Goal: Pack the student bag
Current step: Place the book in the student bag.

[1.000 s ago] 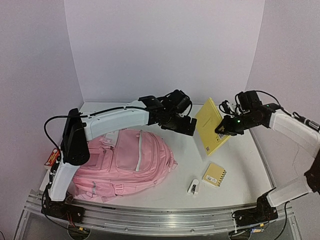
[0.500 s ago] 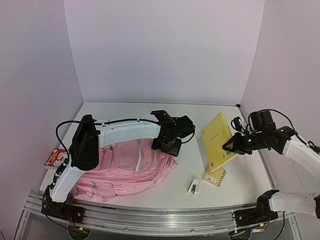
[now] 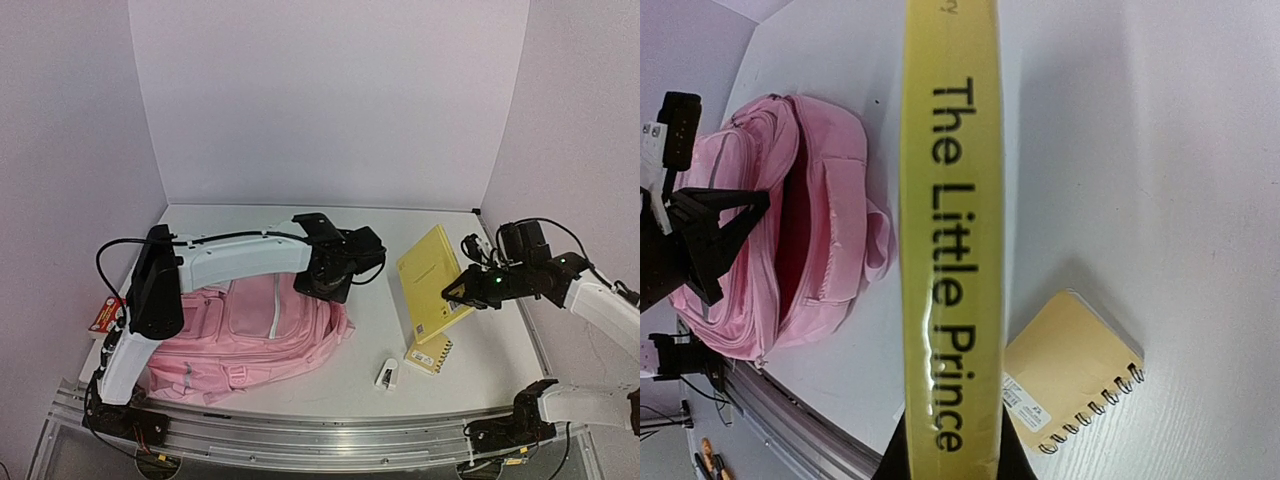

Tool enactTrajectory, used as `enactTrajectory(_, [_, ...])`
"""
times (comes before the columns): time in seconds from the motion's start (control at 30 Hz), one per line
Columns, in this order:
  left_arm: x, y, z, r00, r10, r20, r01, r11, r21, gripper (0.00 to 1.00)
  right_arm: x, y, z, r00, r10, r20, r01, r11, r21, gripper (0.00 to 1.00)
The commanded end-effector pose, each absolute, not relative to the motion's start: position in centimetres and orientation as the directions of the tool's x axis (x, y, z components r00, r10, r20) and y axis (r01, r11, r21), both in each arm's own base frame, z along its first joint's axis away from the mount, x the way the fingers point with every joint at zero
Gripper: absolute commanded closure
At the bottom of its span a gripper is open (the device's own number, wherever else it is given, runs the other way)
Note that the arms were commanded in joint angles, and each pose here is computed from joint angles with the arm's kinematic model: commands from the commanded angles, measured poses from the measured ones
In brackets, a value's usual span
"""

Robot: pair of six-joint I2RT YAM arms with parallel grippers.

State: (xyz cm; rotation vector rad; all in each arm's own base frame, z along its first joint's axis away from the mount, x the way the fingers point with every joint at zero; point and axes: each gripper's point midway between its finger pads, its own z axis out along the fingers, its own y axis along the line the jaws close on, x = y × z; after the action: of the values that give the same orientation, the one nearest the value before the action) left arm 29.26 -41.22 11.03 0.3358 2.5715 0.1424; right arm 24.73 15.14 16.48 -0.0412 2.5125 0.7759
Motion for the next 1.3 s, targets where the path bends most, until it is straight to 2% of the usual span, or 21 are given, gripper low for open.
enactTrajectory(0.0, [30.3, -40.1, 22.2, -0.693, 0.206, -0.69, 0.233, 0.971, 0.056, 1.0, 26.4, 19.4, 22.1, -0.816, 0.16, -0.555, -0.339, 0.645, 0.685, 1.0])
enactTrajectory(0.1, [29.8, -40.0, 26.7, -0.63, 0.198, -0.751, 0.309, 0.951, -0.009, 1.0, 26.9, 22.3, 23.9, -0.849, 0.219, -0.481, -0.347, 0.456, 0.819, 1.0])
enactTrajectory(0.13, [29.6, -39.8, 28.1, -0.616, 0.186, -0.766, 0.321, 0.946, -0.029, 1.0, 27.1, 23.5, 25.5, -0.837, 0.225, -0.498, -0.398, 0.374, 0.838, 1.0])
enactTrajectory(0.2, [29.1, -39.0, 30.7, -0.592, 0.162, -0.79, 0.339, 0.939, -0.062, 1.0, 27.4, 25.3, 26.2, -0.855, 0.224, -0.468, -0.4, 0.292, 0.869, 1.0])
enactTrajectory(0.33, [28.5, -37.7, 33.0, -0.575, 0.127, -0.808, 0.341, 0.935, -0.096, 1.0, 27.6, 29.8, 25.4, -0.892, 0.158, -0.424, -0.382, 0.24, 0.892, 1.0])
enactTrajectory(0.57, [28.0, -37.1, 33.3, -0.584, 0.095, -0.806, 0.333, 0.934, -0.13, 1.0, 27.4, 38.3, 24.7, -0.92, 0.064, -0.386, -0.376, 0.131, 0.917, 1.0])
enactTrajectory(0.63, [28.0, -37.4, 33.2, -0.586, 0.092, -0.805, 0.338, 0.931, -0.139, 1.0, 27.1, 40.1, 24.5, -0.924, 0.049, -0.38, -0.373, 0.115, 0.921, 1.0])
enactTrajectory(0.83, [28.2, -38.3, 32.9, -0.584, 0.085, -0.807, 0.351, 0.923, -0.157, 1.0, 28.8, 44.0, 20.4, -0.927, 0.169, -0.334, -0.292, 0.234, 0.927, 1.0])
enactTrajectory(0.97, [28.2, -39.0, 32.8, -0.587, 0.09, -0.805, 0.366, 0.916, -0.165, 1.0, 28.4, 47.9, 17.9, -0.941, 0.165, -0.297, -0.249, 0.26, 0.933, 0.99])
enactTrajectory(1.1, [28.3, -39.5, 32.6, -0.59, 0.085, -0.803, 0.372, 0.912, -0.176, 1.0, 26.7, 51.2, 16.6, -0.953, 0.105, -0.283, -0.25, 0.254, 0.934, 0.86])
enactTrajectory(1.17, [28.3, -39.4, 32.4, -0.591, 0.08, -0.803, 0.365, 0.914, -0.177, 1.0, 25.3, 51.7, 16.2, -0.952, 0.065, -0.3, -0.272, 0.279, 0.921, 0.71])
enactTrajectory(1.23, [28.4, -39.3, 32.6, -0.588, 0.072, -0.806, 0.361, 0.915, -0.182, 1.0, 24.7, 51.0, 15.5, -0.937, 0.047, -0.347, -0.309, 0.354, 0.883, 0.48])
enactTrajectory(1.27, [28.4, -39.3, 32.6, -0.586, 0.071, -0.807, 0.361, 0.914, -0.182, 1.0, 24.7, 50.2, 15.3, -0.924, 0.052, -0.379, -0.33, 0.391, 0.859, 0.43])
